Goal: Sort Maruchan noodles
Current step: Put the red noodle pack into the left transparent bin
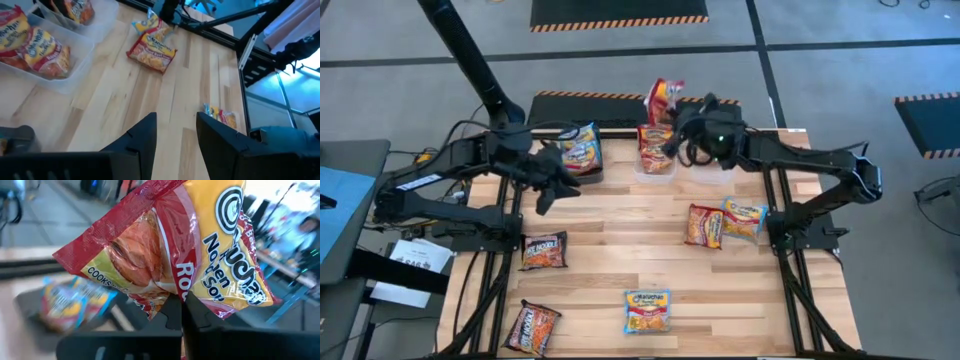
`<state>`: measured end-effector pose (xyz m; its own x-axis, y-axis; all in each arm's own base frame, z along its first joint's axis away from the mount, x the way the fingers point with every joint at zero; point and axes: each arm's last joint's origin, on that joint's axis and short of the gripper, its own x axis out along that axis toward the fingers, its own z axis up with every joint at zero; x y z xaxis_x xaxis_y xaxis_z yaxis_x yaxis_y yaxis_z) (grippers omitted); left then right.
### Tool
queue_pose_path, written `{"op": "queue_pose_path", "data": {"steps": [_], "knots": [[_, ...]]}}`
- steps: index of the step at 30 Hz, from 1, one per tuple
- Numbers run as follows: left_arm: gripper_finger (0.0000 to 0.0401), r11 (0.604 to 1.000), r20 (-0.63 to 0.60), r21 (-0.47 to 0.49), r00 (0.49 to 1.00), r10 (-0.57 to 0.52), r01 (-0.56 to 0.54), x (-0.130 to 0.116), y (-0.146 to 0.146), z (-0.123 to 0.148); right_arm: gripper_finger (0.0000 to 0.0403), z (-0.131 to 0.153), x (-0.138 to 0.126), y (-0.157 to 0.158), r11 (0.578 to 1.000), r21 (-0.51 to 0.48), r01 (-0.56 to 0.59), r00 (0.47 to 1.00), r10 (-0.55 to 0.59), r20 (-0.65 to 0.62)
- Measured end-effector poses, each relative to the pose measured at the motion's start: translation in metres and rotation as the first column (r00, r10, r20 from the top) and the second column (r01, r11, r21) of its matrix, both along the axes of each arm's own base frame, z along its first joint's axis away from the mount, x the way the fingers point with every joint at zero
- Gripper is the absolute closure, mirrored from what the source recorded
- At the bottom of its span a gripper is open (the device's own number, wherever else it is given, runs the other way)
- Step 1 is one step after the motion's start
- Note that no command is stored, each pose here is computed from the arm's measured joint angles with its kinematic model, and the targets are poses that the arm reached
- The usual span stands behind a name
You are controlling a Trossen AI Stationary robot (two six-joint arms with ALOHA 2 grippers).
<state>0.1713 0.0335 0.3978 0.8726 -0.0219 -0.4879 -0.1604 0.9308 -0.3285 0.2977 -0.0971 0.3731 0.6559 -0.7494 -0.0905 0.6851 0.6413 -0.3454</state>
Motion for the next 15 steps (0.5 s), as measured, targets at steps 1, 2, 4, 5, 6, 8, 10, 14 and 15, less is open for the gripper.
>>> {"op": "queue_pose_path", "data": {"steps": [1, 2, 4, 5, 6, 8, 10, 14, 15], "knots": [[0.0278, 1.0, 0.003, 0.002, 1.0, 0.002, -0.002, -0.001, 0.0, 0.001, 0.0396, 0.003, -0.001, -0.003, 1.0, -0.023, 0.008, 1.0, -0.008, 0.016], [0.0278, 1.0, 0.004, 0.002, 1.0, 0.002, -0.002, -0.001, 0.0, 0.001, 0.0396, 0.006, -0.002, -0.006, 0.999, -0.046, 0.016, 0.999, -0.015, 0.029], [0.0278, 1.0, 0.006, 0.004, 1.0, 0.005, -0.005, -0.002, 0.0, 0.001, 0.0396, 0.012, -0.004, -0.012, 0.996, -0.081, 0.037, 0.997, -0.031, 0.076], [0.0278, 1.0, 0.007, 0.007, 1.0, 0.008, -0.009, -0.002, 0.0, 0.001, 0.0396, 0.015, -0.005, -0.014, 0.995, -0.091, 0.048, 0.994, -0.038, 0.107], [0.0278, 1.0, 0.007, 0.007, 1.0, 0.009, -0.009, -0.002, 0.0, 0.001, 0.0396, 0.018, -0.006, -0.017, 0.993, -0.1, 0.06, 0.989, -0.046, 0.139], [0.0278, 1.0, 0.006, 0.012, 1.0, 0.017, -0.017, -0.002, 0.0, 0.001, 0.0396, 0.024, -0.008, -0.02, 0.99, -0.115, 0.078, 0.98, -0.055, 0.194], [0.0278, 1.0, 0.005, 0.018, 1.0, 0.022, -0.022, -0.002, 0.0, 0.001, 0.0396, 0.028, -0.01, -0.023, 0.988, -0.126, 0.09, 0.971, -0.059, 0.232], [0.0278, 0.999, 0.005, 0.028, 1.0, 0.017, -0.017, -0.002, 0.0, 0.001, 0.0396, 0.023, -0.003, -0.023, 0.989, -0.119, 0.082, 0.972, -0.053, 0.228], [0.0278, 0.999, 0.005, 0.027, 1.0, 0.017, -0.017, -0.002, 0.0, 0.001, 0.0396, 0.018, 0.0, -0.024, 0.991, -0.111, 0.077, 0.979, -0.054, 0.197]]}}
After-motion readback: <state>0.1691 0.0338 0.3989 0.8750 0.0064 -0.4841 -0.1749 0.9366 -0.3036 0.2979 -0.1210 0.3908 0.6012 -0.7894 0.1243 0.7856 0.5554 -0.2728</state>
